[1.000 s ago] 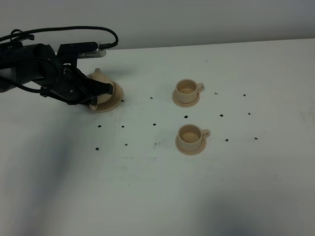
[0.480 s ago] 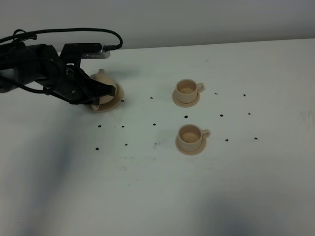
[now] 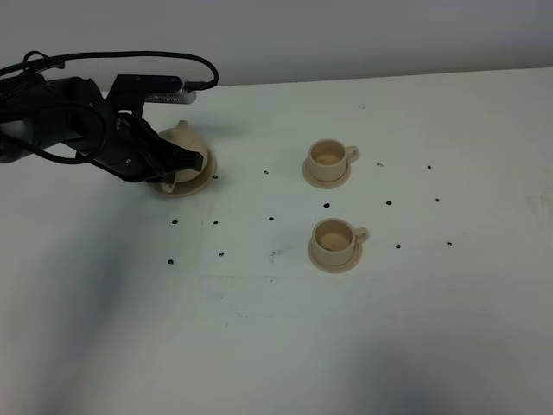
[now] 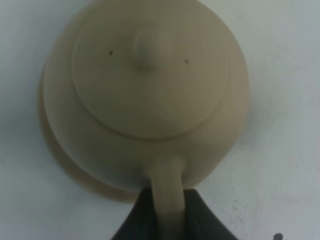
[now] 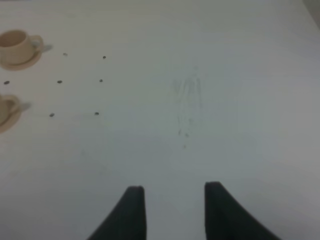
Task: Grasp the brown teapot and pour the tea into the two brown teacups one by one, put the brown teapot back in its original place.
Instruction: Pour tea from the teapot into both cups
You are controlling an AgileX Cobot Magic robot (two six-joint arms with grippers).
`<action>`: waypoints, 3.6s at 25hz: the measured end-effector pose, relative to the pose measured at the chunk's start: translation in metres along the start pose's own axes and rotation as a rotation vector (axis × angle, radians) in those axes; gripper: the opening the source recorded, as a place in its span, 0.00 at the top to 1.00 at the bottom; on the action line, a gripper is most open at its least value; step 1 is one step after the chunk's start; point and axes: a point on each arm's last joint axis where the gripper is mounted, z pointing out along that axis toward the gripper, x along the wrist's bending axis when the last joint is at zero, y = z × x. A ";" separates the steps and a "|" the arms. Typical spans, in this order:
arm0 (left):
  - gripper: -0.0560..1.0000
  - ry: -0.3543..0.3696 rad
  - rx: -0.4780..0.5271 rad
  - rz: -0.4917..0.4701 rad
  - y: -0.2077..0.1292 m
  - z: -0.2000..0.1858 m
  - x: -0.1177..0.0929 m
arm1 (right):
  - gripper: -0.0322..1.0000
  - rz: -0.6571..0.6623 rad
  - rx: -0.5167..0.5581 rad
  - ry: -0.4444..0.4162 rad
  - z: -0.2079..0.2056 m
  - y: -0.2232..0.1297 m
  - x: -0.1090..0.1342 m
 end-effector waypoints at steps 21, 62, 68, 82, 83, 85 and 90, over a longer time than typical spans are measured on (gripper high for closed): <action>0.87 -0.011 -0.071 0.073 0.009 -0.015 -0.019 | 0.67 0.000 0.000 0.000 0.000 0.000 0.000; 0.87 -0.050 -0.086 0.362 0.007 -0.028 -0.069 | 0.67 0.000 0.000 0.000 0.000 0.000 0.000; 0.87 -0.052 -0.081 0.398 0.006 -0.028 -0.073 | 0.67 0.000 0.000 0.000 0.000 0.000 0.000; 0.87 -0.042 -0.086 0.421 0.008 -0.030 -0.073 | 0.67 0.000 0.000 0.000 0.000 0.000 0.000; 0.87 -0.041 -0.086 0.424 0.008 -0.030 -0.073 | 0.67 0.000 0.000 0.000 0.000 0.000 0.000; 0.87 -0.039 -0.085 0.427 0.008 -0.030 -0.073 | 0.67 0.000 0.000 0.000 0.000 0.000 0.000; 0.87 -0.029 -0.087 0.443 0.008 -0.030 -0.072 | 0.67 0.000 0.000 0.000 0.000 0.000 0.000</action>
